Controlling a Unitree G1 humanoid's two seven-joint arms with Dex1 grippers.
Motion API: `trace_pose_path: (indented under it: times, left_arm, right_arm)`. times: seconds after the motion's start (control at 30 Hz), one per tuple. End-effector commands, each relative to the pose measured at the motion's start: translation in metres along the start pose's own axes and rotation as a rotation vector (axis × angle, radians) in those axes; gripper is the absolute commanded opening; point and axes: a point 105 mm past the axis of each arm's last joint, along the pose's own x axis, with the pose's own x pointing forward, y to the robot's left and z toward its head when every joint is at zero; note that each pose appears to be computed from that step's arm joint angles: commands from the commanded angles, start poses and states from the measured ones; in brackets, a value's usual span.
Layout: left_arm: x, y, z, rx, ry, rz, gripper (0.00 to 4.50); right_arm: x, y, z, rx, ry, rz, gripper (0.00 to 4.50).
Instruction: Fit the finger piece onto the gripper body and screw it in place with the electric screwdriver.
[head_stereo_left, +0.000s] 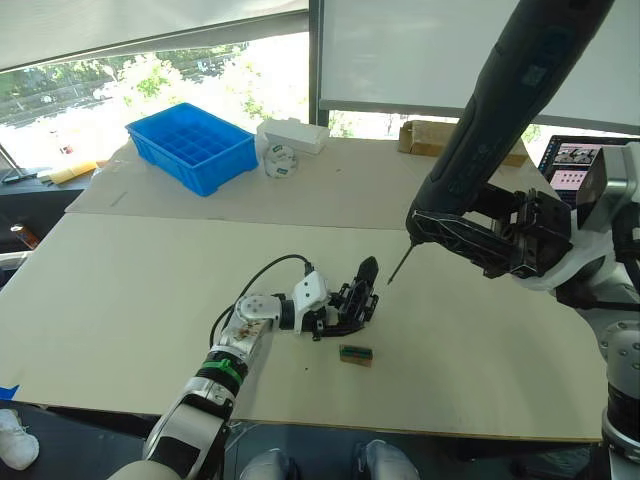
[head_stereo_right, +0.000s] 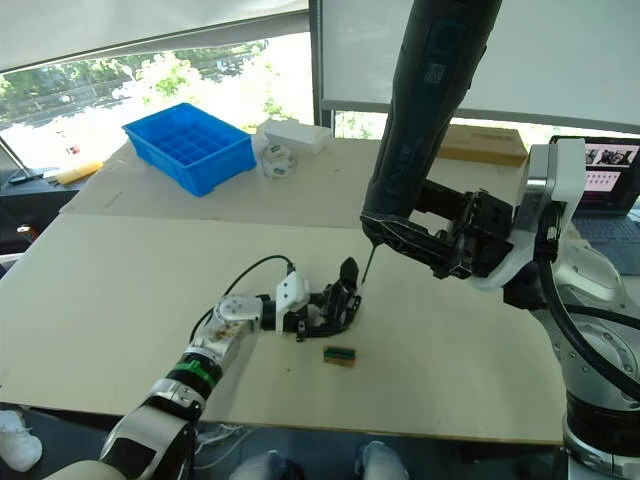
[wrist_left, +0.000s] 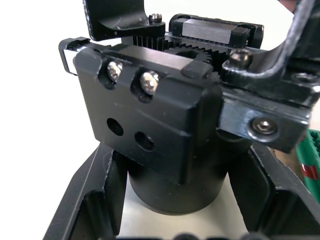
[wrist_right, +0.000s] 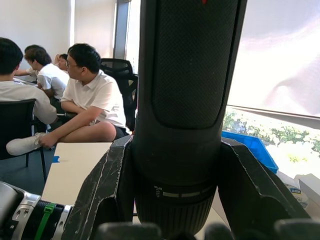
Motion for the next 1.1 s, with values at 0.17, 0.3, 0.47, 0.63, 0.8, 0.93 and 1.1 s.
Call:
trace_pose_path:
  times: [0.17, 0.3, 0.47, 0.63, 0.8, 0.93, 1.1]
  left_arm:
    - [-0.001, 0.007, -0.003, -0.04, -0.026, 0.061, 3.36]
    - [-0.006, 0.006, 0.0, -0.062, -0.052, 0.087, 4.47]
    - [-0.009, 0.0, 0.002, -0.029, -0.052, 0.138, 4.47]
    - [-0.005, -0.012, 0.005, -0.025, -0.058, 0.167, 4.47]
    - [0.002, -0.019, 0.001, -0.035, -0.047, 0.197, 4.47]
    - [0.005, -0.019, -0.001, -0.038, -0.035, 0.204, 4.47]
    - [0.006, -0.018, -0.004, -0.041, -0.019, 0.199, 4.47]
  right_arm:
    - [-0.001, 0.005, 0.018, -0.056, -0.039, 0.013, 1.91]
    - [-0.001, 0.004, 0.018, -0.052, -0.038, 0.011, 1.91]
    - [-0.001, 0.003, 0.018, -0.049, -0.034, 0.012, 1.91]
    - [-0.001, 0.003, 0.017, -0.049, -0.034, 0.013, 1.91]
    - [0.001, 0.004, 0.016, -0.045, -0.033, 0.014, 1.91]
    - [0.002, 0.004, 0.016, -0.044, -0.033, 0.016, 1.91]
    - [0.004, 0.004, 0.017, -0.044, -0.032, 0.019, 1.91]
